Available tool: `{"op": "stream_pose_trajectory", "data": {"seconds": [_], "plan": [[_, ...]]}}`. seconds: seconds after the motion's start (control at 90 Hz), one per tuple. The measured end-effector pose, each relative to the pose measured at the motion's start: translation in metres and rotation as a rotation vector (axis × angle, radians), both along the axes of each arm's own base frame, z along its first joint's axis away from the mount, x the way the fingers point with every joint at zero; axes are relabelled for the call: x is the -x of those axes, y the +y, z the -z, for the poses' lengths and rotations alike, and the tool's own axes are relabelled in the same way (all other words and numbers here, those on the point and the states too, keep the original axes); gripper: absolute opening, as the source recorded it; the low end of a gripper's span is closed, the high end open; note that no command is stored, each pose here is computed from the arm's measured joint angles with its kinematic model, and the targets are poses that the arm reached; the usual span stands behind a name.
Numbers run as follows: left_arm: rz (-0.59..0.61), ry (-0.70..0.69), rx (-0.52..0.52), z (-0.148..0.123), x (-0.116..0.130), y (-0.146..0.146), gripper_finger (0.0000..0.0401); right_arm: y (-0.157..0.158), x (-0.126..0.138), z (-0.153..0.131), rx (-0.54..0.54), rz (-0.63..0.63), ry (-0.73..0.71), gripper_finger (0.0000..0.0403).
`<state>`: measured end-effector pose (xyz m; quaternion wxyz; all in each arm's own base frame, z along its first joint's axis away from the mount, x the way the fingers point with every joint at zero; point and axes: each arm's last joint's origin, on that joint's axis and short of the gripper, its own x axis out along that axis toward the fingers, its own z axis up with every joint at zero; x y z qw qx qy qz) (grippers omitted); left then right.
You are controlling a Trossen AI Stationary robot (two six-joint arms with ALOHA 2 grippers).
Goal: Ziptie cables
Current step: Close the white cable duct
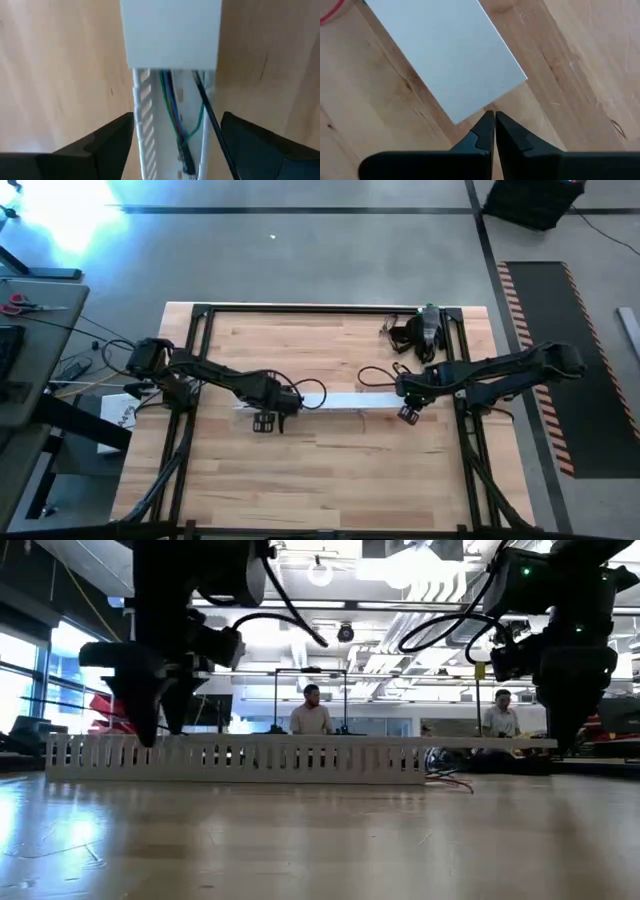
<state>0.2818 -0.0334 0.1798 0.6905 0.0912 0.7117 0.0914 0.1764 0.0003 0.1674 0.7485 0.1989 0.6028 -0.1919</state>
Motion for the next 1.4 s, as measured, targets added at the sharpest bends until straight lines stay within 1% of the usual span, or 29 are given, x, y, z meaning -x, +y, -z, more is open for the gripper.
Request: {"op": "stream_pose_trajectory", "data": {"seconds": [0.156,0.278,0.378,0.644,0.722,0.778,0.9,0.978,1.089,1.222,1.4], "plan": [[0.005,0.024,-0.001,0.013,0.008,0.001,0.0278,0.0,0.0,0.0,0.004,-0.007,-0.002,0.0],[0.01,-0.01,-0.038,0.022,0.009,0.002,0.0277,0.0,0.0,0.0,0.014,-0.007,-0.001,0.0],[0.018,-0.046,-0.043,0.026,0.007,0.002,0.0272,-0.001,0.0,0.0,0.015,-0.006,0.003,0.0],[0.033,-0.079,-0.049,0.027,0.004,0.002,0.0244,0.0,0.002,0.001,0.004,-0.006,0.024,0.0],[0.034,-0.087,-0.049,0.027,0.004,0.002,0.0236,0.0,0.006,0.002,0.006,0.002,0.06,0.0],[0.034,-0.087,-0.049,0.027,0.004,0.002,0.0232,-0.001,0.009,0.002,0.019,0.015,0.088,0.0],[0.035,-0.089,-0.053,0.027,0.004,0.002,0.023,-0.002,0.01,0.002,0.022,0.039,0.103,0.0],[0.035,-0.097,-0.055,0.027,0.003,0.002,0.0229,-0.002,0.009,0.002,0.021,0.044,0.09,0.0],[0.035,-0.118,-0.054,0.027,0.001,0.002,0.0229,-0.002,0.003,0.002,0.021,0.037,0.032,0.0],[0.062,-0.147,-0.038,0.027,-0.003,0.001,0.0227,-0.003,-0.006,0.0,0.029,0.018,-0.069,0.0],[0.055,-0.151,-0.054,0.027,-0.003,0.001,0.021,-0.003,-0.008,0.0,0.036,-0.007,-0.087,0.0]]}}
